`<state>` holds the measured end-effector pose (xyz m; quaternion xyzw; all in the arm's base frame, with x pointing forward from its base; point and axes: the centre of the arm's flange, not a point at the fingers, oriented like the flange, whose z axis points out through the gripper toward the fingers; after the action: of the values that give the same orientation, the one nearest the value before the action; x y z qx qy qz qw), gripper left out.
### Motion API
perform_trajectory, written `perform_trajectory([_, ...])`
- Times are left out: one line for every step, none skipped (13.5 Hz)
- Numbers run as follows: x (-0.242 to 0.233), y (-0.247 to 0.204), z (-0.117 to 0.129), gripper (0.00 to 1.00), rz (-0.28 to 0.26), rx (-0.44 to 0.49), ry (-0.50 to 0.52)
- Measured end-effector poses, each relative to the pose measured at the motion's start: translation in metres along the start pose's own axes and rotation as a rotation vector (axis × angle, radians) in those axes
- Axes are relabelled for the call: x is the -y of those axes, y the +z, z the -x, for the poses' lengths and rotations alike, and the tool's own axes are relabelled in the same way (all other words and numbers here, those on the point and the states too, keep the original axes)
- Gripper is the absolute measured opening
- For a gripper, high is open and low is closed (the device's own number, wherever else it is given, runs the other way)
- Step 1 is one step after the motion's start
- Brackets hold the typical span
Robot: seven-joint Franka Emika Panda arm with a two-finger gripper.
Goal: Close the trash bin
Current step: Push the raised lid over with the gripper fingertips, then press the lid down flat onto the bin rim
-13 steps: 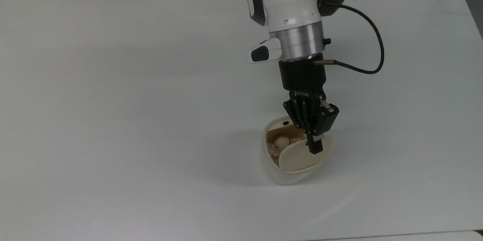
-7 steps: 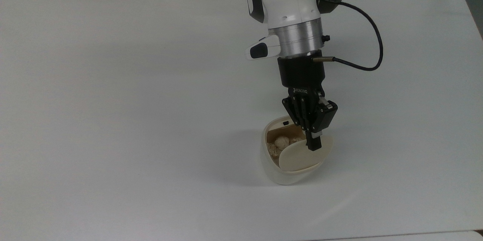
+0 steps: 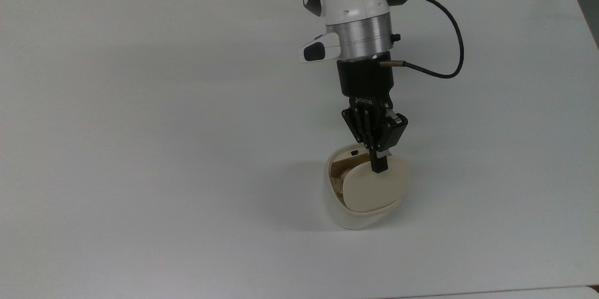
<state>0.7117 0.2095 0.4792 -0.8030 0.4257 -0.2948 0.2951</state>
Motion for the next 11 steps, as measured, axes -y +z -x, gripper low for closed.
perform_trajectory([-0.003,0.000,0.001,0.01,0.006,0.001,-0.006])
perform_trajectory([-0.006,0.000,0.001,0.01,0.013,0.003,-0.014])
perform_trajectory([-0.008,0.000,0.002,0.01,0.018,0.004,-0.016])
perform_trajectory([-0.011,0.000,0.001,0.01,0.024,0.004,-0.015])
perform_trajectory([-0.015,-0.001,-0.001,0.01,0.032,0.003,-0.019])
perform_trajectory([-0.019,-0.001,-0.002,0.01,0.039,0.002,-0.030])
perform_trajectory([-0.025,0.000,-0.004,0.01,0.052,0.004,-0.044])
perform_trajectory([-0.030,0.000,-0.005,0.01,0.066,0.006,-0.057])
perform_trajectory([-0.036,0.000,-0.005,0.01,0.089,0.014,-0.070])
perform_trajectory([-0.039,0.000,-0.004,0.01,0.108,0.022,-0.077])
perform_trajectory([-0.041,0.000,-0.003,0.01,0.126,0.030,-0.081])
